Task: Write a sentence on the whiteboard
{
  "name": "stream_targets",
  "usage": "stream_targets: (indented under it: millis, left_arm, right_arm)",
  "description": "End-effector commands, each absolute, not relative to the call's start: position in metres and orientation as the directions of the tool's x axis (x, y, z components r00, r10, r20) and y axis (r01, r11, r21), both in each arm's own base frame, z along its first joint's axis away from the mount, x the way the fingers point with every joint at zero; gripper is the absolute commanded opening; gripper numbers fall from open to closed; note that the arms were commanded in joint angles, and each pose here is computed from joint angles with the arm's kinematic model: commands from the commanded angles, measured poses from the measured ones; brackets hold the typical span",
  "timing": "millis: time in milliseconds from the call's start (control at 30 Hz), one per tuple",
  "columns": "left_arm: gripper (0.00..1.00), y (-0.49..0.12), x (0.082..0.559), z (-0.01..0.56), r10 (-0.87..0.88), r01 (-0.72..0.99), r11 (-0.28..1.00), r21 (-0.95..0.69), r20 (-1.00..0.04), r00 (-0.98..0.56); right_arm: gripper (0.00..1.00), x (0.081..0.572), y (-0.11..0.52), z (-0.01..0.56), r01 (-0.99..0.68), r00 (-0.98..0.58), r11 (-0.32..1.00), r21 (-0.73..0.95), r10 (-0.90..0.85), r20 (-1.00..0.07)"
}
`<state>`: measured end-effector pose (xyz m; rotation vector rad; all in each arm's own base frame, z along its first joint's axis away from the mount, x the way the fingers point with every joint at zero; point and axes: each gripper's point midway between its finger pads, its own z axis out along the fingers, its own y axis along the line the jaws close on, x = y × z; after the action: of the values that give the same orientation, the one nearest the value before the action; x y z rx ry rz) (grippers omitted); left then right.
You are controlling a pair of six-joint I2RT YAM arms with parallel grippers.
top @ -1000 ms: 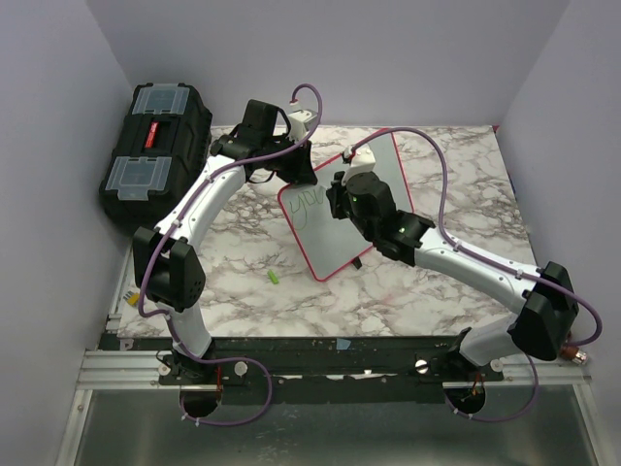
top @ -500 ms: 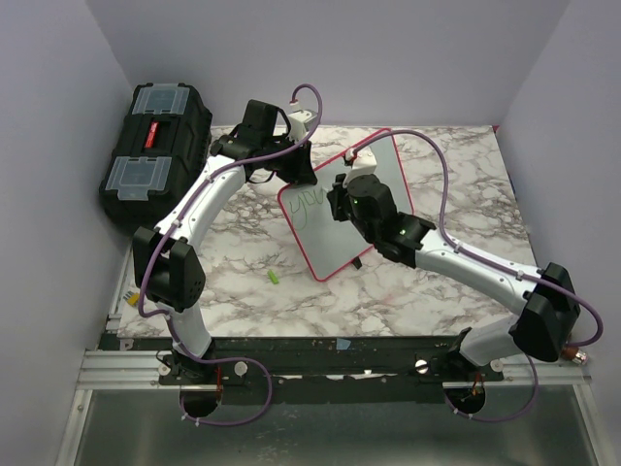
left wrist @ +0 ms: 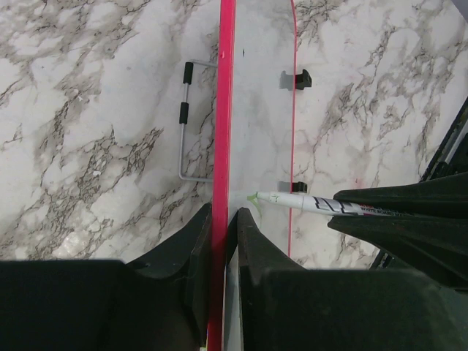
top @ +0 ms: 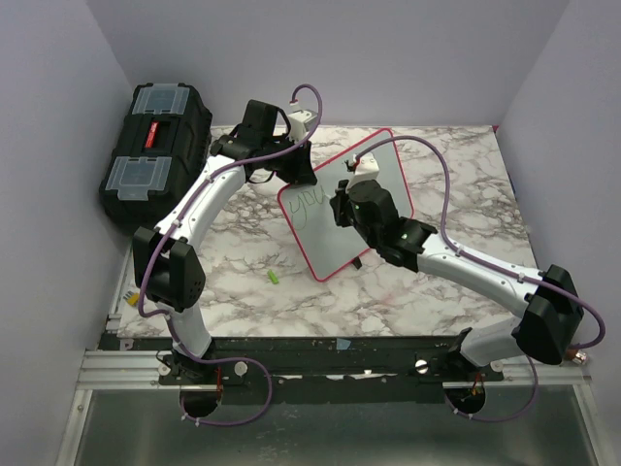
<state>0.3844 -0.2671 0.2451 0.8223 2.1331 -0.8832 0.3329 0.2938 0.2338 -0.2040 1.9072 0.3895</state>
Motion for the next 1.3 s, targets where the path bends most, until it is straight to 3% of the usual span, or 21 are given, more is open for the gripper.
stream_targets:
  millis: [0, 467, 1267]
  left_arm:
    - [0.00, -0.265, 0.378, 0.269, 0.302, 0.783, 0.559, -0.274, -0.812, -0.500]
    - [0.00, -0.262, 0.377, 0.269, 0.304, 0.778, 0.570, -0.265, -0.811, -0.500]
    - [0.00, -0.261, 0.378, 0.270, 0.308, 0.777, 0.575, -0.257, -0.811, -0.497]
  right_arm:
    - [0.01, 0.321, 0.291, 0.202, -0.334, -0.437, 0.930, 0.155, -0.007, -0.899]
    - [0.01, 0.314, 0.285, 0.197, -0.330, -0.457, 0.930, 0.163, -0.006, -0.890]
    - [0.01, 0.327, 0.269, 0.263, -0.288, -0.325, 0.949, 0.128, 0.029, -0.945]
